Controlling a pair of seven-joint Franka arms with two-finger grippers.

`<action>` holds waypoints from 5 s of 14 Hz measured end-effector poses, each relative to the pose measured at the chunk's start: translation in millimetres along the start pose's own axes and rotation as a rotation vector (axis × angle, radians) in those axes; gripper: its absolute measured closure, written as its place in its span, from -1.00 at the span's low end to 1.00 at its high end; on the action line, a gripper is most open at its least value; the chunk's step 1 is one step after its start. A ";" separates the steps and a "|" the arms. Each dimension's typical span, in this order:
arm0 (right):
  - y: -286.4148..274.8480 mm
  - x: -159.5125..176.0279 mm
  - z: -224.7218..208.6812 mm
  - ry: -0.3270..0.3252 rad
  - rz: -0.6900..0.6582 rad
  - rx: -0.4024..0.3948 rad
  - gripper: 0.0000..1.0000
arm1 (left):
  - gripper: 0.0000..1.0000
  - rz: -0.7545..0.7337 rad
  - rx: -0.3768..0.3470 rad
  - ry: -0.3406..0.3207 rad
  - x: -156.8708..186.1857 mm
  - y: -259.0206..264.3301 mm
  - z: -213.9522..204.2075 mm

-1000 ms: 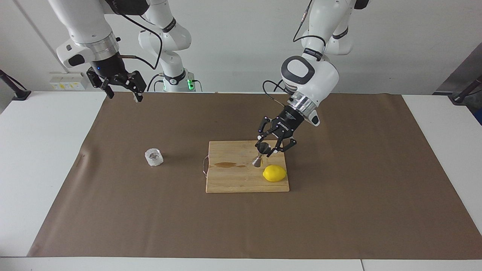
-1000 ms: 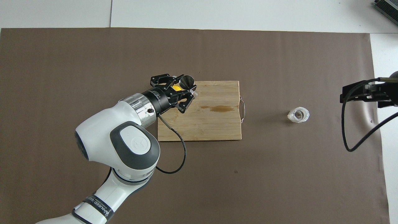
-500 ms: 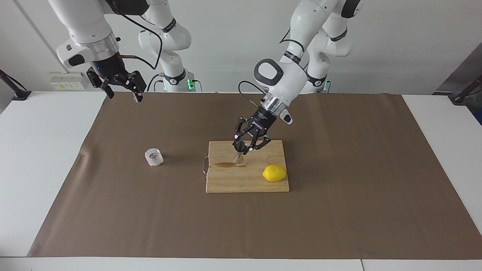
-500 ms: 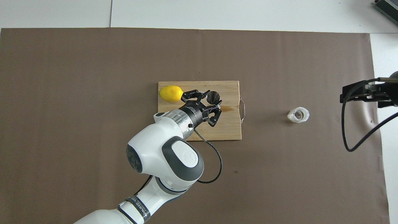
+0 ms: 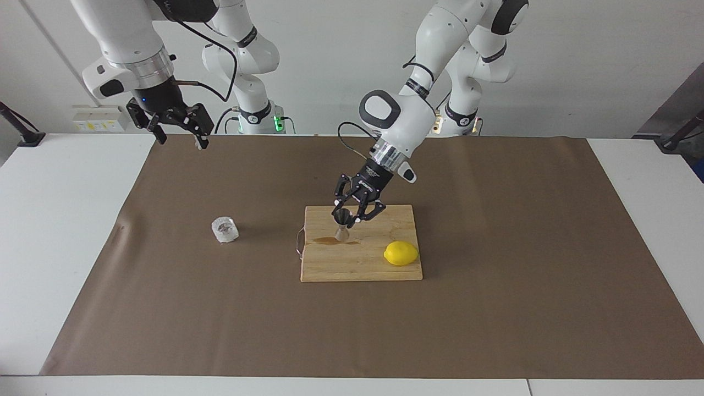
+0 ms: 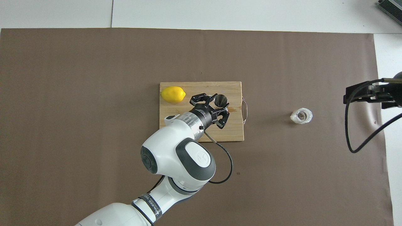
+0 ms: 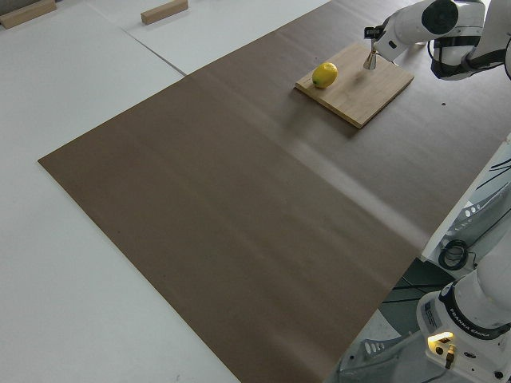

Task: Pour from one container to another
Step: 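Lower the metal cup onto the board and open the left gripper, then raise the left gripper off the cup while the right gripper reaches the glass, then withdraw the left gripper while the right gripper closes on the glass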

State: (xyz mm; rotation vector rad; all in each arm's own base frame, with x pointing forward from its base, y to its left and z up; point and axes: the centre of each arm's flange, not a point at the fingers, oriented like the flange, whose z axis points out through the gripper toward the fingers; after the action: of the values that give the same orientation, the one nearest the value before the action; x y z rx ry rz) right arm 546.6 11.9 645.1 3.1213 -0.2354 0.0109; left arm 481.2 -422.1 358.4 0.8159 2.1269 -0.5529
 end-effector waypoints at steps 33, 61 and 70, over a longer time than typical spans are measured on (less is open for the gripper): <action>20.6 -7.5 52.4 0.018 -0.614 0.001 -1.00 | -1.00 0.529 0.244 -0.117 -86.7 89.4 -63.2; 35.8 33.2 270.8 0.041 -1.528 0.060 -1.00 | -1.00 0.619 0.325 -0.056 -77.3 97.9 -71.9; 35.7 33.3 270.9 0.042 -1.533 0.059 -1.00 | -1.00 0.711 0.329 -0.016 -78.7 95.8 -71.7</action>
State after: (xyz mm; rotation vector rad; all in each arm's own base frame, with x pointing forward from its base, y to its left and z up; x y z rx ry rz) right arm 575.8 -31.6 374.8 2.4478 2.0271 0.0622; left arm 551.0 -340.1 452.9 1.6444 1.5856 -0.5157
